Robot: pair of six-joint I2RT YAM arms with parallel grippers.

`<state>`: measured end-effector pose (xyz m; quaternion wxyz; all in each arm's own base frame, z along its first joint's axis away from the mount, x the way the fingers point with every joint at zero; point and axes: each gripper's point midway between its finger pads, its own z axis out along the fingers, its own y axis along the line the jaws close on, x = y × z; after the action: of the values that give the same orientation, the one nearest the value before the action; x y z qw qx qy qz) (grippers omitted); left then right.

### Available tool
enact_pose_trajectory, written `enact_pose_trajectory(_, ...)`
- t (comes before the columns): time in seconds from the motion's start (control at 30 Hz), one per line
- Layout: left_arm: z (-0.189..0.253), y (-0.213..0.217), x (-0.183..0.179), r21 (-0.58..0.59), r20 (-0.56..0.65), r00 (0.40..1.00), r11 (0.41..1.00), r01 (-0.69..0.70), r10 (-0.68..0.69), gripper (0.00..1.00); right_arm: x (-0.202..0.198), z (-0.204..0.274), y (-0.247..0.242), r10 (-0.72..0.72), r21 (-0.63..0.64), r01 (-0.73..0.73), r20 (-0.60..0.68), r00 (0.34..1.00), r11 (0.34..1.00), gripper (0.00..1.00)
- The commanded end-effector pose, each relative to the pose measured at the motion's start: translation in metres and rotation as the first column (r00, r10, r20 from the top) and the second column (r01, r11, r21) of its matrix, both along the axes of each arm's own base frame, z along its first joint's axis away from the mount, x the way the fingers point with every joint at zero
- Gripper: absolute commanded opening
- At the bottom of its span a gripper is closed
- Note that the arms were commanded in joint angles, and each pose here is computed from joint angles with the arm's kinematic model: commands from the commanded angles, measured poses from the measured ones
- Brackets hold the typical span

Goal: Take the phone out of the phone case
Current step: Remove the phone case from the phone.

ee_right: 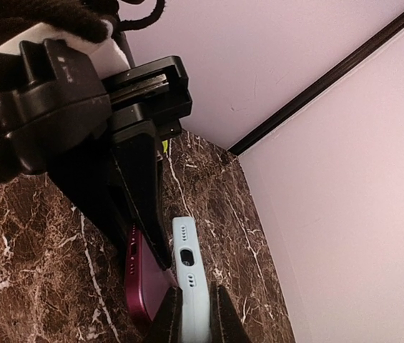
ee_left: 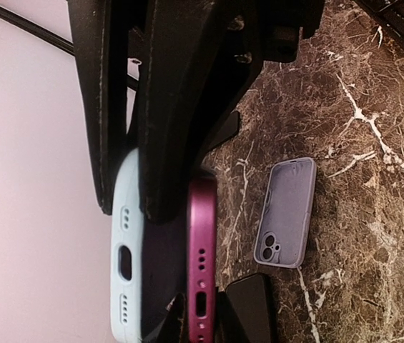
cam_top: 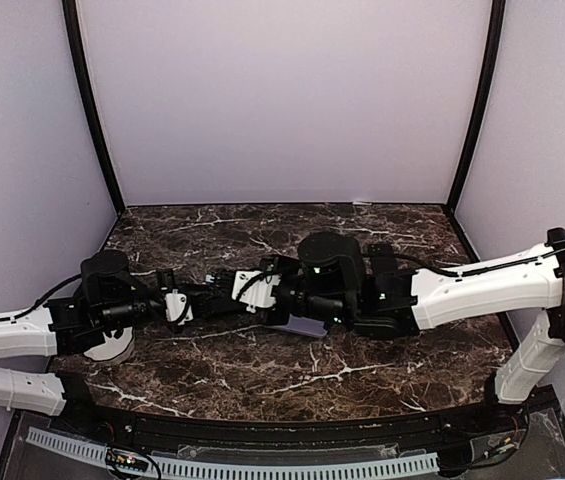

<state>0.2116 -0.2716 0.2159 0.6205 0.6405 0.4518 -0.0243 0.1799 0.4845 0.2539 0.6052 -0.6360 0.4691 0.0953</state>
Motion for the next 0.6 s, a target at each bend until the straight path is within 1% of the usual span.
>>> enact_pose_trajectory(0.0,0.085,0.022,0.022,-0.240,0.179,0.969,0.962,-0.127,0.172,0.00,0.008,-0.045,-0.026,-0.070,-0.145,0.062,-0.050,0.996,0.987,0.00)
enact_pose_trajectory(0.07,0.085,0.023,0.022,-0.241,0.181,0.968,0.962,-0.129,0.176,0.00,0.020,-0.051,-0.037,-0.108,-0.145,0.098,-0.062,0.992,0.985,0.00)
enact_pose_trajectory(0.17,0.086,0.023,0.021,-0.245,0.185,0.968,0.962,-0.123,0.171,0.00,0.060,-0.051,-0.067,-0.212,-0.124,0.201,-0.080,0.974,0.972,0.00)
enact_pose_trajectory(0.3,0.087,0.023,0.020,-0.248,0.187,0.968,0.962,-0.117,0.166,0.00,0.107,-0.033,-0.105,-0.336,-0.079,0.329,-0.086,0.938,0.941,0.00)
enact_pose_trajectory(0.37,0.087,0.023,0.019,-0.248,0.190,0.968,0.962,-0.116,0.166,0.00,0.121,-0.020,-0.119,-0.371,-0.047,0.368,-0.091,0.924,0.929,0.00)
enact_pose_trajectory(0.47,0.087,0.024,0.020,-0.245,0.195,0.966,0.962,-0.122,0.172,0.00,0.131,-0.001,-0.133,-0.393,-0.010,0.394,-0.095,0.915,0.919,0.00)
enact_pose_trajectory(0.57,0.085,0.024,0.021,-0.240,0.196,0.965,0.963,-0.125,0.174,0.00,0.140,0.017,-0.146,-0.410,0.039,0.418,-0.131,0.903,0.908,0.00)
